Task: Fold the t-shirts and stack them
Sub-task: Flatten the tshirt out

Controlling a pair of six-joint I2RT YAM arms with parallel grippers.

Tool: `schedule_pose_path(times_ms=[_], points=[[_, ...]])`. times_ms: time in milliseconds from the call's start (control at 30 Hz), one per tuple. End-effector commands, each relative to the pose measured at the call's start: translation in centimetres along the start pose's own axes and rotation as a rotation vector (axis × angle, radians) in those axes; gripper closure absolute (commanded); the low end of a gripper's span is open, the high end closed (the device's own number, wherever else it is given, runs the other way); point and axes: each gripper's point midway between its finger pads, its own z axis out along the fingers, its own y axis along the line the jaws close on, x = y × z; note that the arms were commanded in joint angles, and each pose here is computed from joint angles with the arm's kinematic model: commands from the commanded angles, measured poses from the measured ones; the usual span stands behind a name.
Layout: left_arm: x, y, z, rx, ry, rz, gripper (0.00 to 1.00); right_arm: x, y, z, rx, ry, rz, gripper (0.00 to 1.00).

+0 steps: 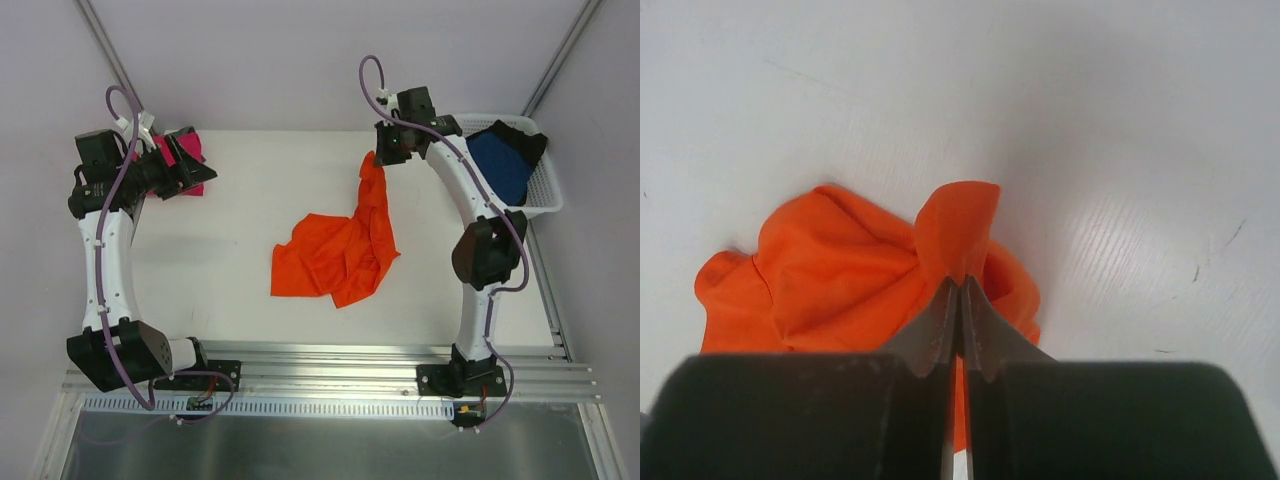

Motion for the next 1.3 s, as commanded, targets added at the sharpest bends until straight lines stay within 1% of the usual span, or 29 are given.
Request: schedule_pose_path(times_ms=[0, 67, 133, 200, 267, 367, 433, 467, 500, 533, 567, 633, 667, 700, 767, 800, 833, 867, 900, 933, 1000, 1033, 1100, 1167, 1267], points=[[-0.4, -1.1, -1.0, 0.022, -0.035, 0.025, 0.27, -2.9, 1.7, -3.1, -0.065, -0.093, 0.042, 0.99], [-0.4, -1.1, -1.0, 0.016, -0.039, 0.031, 0.27, -3.4, 2.9, -5.1, -0.107, -0.123, 0.049, 0.99], [-0.5, -0.9, -0.9, 0.01, -0.04, 0.031, 0.27, -3.2, 4.5, -6.1, -0.177, -0.123, 0.086, 0.99], [-0.5, -0.6, -0.8, -0.002, -0.042, 0.032, 0.26, -3.3, 6.4, -7.7, -0.233, -0.137, 0.09, 0.99], [-0.6, -0.5, -0.8, -0.005, -0.043, 0.03, 0.26, -2.7, 8.2, -7.9, -0.267, -0.124, 0.075, 0.99], [-0.8, -0.7, -0.9, 0.0, -0.046, 0.028, 0.26, -1.2, 8.7, -6.9, -0.257, -0.084, 0.024, 1.0], [-0.9, -1.1, -1.1, 0.005, -0.052, 0.036, 0.26, -0.3, 7.7, -5.9, -0.22, -0.056, 0.023, 1.0], [-0.8, -1.1, -1.1, 0.007, -0.05, 0.034, 0.26, 0.6, 6.8, -5.3, -0.199, -0.033, 0.016, 0.98], [-0.7, -1.1, -1.1, 0.009, -0.049, 0.034, 0.26, 0.9, 5.9, -5.0, -0.165, -0.026, 0.011, 0.93], [-0.5, -1.2, -1.1, 0.011, -0.047, 0.031, 0.26, 1.7, 5.0, -4.7, -0.134, -0.004, 0.005, 0.92], [-0.5, -1.2, -1.2, 0.01, -0.048, 0.03, 0.26, 2.2, 3.8, -4.6, -0.095, 0.006, 0.006, 0.92], [-0.3, -1.2, -1.1, 0.015, -0.043, 0.025, 0.26, 4.7, 1.3, -3.8, -0.01, 0.073, -0.009, 0.92], [-0.3, -1.2, -1.1, 0.015, -0.043, 0.025, 0.26, 5.2, -0.2, -4.4, 0.041, 0.08, -0.001, 0.92], [-0.4, -1.2, -1.1, 0.013, -0.044, 0.025, 0.26, 7.4, -1.9, -4.0, 0.097, 0.135, 0.01, 0.95], [-0.6, -1.2, -1.0, 0.015, -0.043, 0.028, 0.26, 8.6, -4.3, -5.0, 0.134, 0.154, 0.067, 0.97], [-0.7, -1.1, -0.9, 0.013, -0.043, 0.027, 0.26, 10.1, -5.1, -5.0, 0.146, 0.189, 0.093, 0.97], [-0.9, -0.9, -0.7, 0.012, -0.04, 0.024, 0.26, 10.8, -5.7, -5.1, 0.156, 0.201, 0.122, 0.94], [-0.9, -0.8, -0.7, 0.013, -0.038, 0.019, 0.26, 11.1, -6.8, -5.5, 0.174, 0.202, 0.154, 0.86], [-0.9, -0.8, -0.5, 0.016, -0.034, 0.016, 0.26, 11.5, -7.1, -5.5, 0.179, 0.21, 0.172, 0.66], [-1.0, -0.6, -0.3, 0.014, -0.031, 0.008, 0.26, 11.8, -7.4, -5.5, 0.183, 0.217, 0.191, 0.6], [-1.1, -0.4, -0.2, 0.015, -0.028, 0.003, 0.26, 11.4, -7.7, -5.6, 0.183, 0.199, 0.203, 0.51], [-1.2, -0.3, -0.1, 0.013, -0.028, 0.003, 0.25, 10.3, -7.8, -5.8, 0.184, 0.173, 0.2, 0.48], [-1.2, -0.2, 0.0, 0.014, -0.025, 0.001, 0.26, 9.0, -7.8, -5.6, 0.175, 0.144, 0.197, 0.47], [-1.1, -0.2, 0.1, 0.013, -0.023, -0.005, 0.26, 7.1, -7.3, -5.8, 0.148, 0.101, 0.197, 0.48], [-1.1, -0.1, 0.1, 0.01, -0.023, -0.009, 0.26, 6.7, -6.8, -4.8, 0.113, 0.109, 0.223, 0.51]])
